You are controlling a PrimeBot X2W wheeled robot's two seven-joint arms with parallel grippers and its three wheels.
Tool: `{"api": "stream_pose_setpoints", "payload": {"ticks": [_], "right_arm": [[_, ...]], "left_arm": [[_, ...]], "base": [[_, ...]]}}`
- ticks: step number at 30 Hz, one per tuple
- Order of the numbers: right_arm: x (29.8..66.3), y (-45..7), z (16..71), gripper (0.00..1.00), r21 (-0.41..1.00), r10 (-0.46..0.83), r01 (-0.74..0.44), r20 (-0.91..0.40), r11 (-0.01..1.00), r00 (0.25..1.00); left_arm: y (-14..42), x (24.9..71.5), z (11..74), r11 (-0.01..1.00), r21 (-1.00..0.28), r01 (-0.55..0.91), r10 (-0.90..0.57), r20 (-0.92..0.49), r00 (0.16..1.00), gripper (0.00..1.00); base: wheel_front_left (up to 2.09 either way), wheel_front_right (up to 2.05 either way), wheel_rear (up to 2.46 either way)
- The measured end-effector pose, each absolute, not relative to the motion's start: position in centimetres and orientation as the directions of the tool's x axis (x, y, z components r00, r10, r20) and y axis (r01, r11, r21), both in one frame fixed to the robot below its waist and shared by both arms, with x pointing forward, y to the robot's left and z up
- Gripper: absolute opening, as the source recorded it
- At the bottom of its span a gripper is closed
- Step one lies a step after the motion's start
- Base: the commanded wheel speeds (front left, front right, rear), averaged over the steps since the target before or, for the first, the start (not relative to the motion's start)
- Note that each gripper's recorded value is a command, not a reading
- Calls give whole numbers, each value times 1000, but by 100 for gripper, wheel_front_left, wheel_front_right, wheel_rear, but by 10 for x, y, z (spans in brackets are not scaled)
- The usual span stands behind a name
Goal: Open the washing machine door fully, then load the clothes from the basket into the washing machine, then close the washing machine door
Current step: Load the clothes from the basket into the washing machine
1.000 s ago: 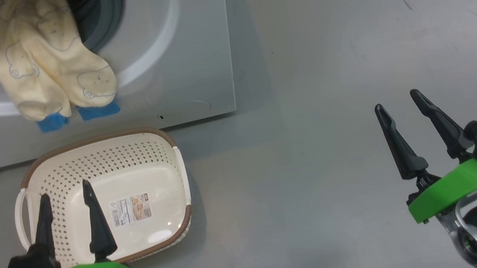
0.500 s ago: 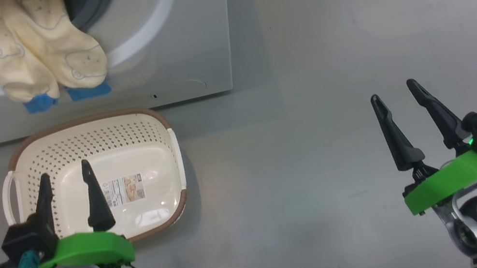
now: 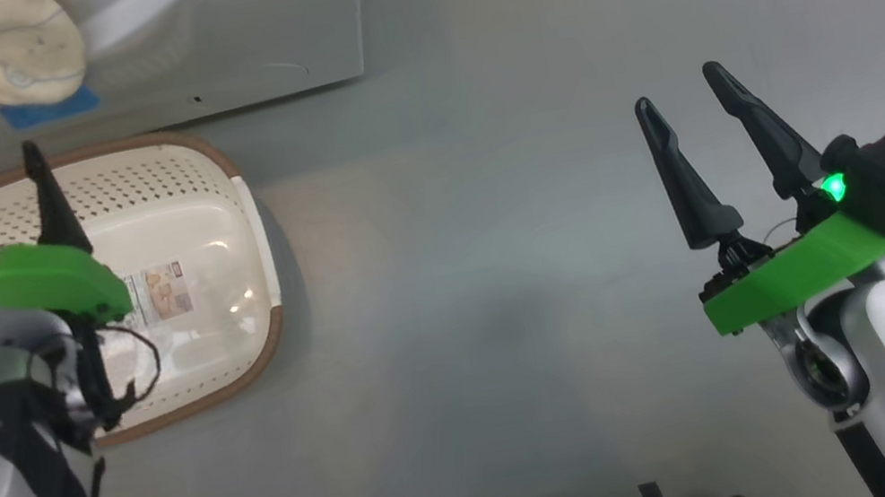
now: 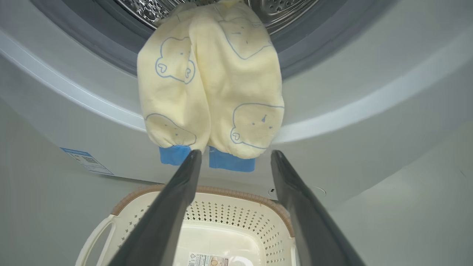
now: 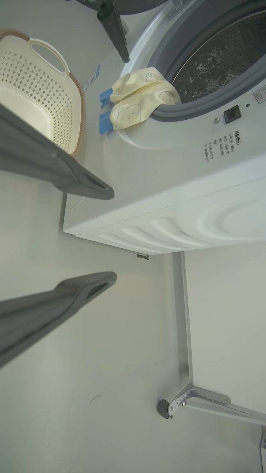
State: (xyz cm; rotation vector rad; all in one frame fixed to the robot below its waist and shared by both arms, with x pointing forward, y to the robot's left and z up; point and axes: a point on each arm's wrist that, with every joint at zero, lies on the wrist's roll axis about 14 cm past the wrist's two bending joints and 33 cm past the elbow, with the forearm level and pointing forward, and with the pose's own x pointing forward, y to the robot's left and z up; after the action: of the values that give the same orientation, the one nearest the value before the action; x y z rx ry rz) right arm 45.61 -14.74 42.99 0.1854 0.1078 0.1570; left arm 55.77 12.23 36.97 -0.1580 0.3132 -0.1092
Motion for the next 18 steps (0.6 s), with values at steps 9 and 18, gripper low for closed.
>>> {"api": "stream_pose_setpoints", "payload": {"ticks": [9,18], "right_arm": [[465,-160,407,100,197,137,-110,-129,974,982],[460,-178,385,100,187,87,-51,-188,981,978]], "left_arm": [[125,611,325,984,-166,67,-126,-380,916,100],[133,645,294,991,-123,55,-103,-429,898,100]], "base": [[0,0,0],[0,0,0]]}}
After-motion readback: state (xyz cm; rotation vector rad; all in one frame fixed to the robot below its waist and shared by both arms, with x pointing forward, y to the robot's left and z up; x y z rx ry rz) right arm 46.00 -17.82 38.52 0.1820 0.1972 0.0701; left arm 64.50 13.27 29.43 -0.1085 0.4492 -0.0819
